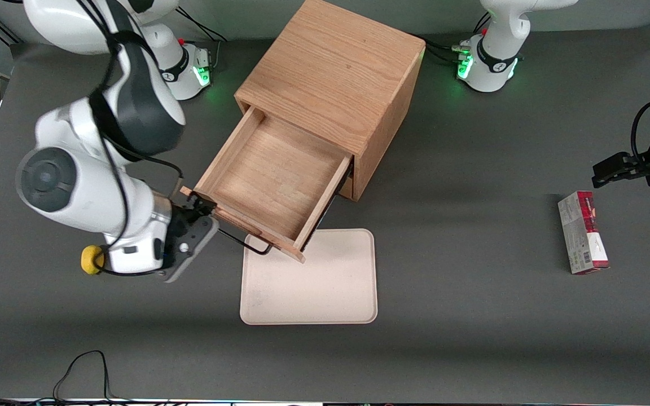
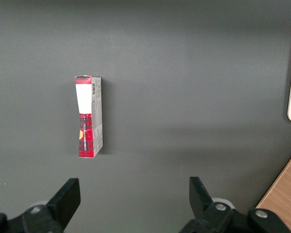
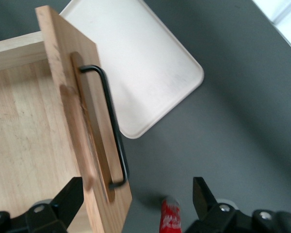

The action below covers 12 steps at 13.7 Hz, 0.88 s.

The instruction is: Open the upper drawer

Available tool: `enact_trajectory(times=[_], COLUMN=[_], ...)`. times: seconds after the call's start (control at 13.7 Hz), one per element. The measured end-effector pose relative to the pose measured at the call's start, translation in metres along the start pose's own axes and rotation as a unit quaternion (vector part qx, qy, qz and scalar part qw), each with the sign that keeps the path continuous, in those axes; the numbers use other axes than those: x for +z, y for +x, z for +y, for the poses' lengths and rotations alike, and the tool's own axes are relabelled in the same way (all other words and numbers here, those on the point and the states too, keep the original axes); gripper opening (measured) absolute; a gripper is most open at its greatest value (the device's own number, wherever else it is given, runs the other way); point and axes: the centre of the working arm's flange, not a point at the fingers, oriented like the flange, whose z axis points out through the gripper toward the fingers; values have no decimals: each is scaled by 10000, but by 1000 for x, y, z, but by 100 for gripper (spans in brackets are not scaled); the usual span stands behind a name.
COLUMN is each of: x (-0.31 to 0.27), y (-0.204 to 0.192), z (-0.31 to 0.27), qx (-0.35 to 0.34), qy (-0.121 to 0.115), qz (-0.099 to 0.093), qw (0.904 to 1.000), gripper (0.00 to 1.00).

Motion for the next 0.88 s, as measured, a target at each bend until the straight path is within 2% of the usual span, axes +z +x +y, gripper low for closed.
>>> enact_trajectory(times=[0.22,0.44,0.66,0.73,0.88], x=[-46,-74,-86,-90,-99], y=[-47,-90,-124,-135,-162], z=[35,68,95,104,123], qx=[1010,2212,2956,3136,3461], qy=[-6,-133,-220,-266,-320], qz=[45,0,-139,-72,215], qw=[9949,9751,9549,9491,9374], gripper=[100,100,100,100,100])
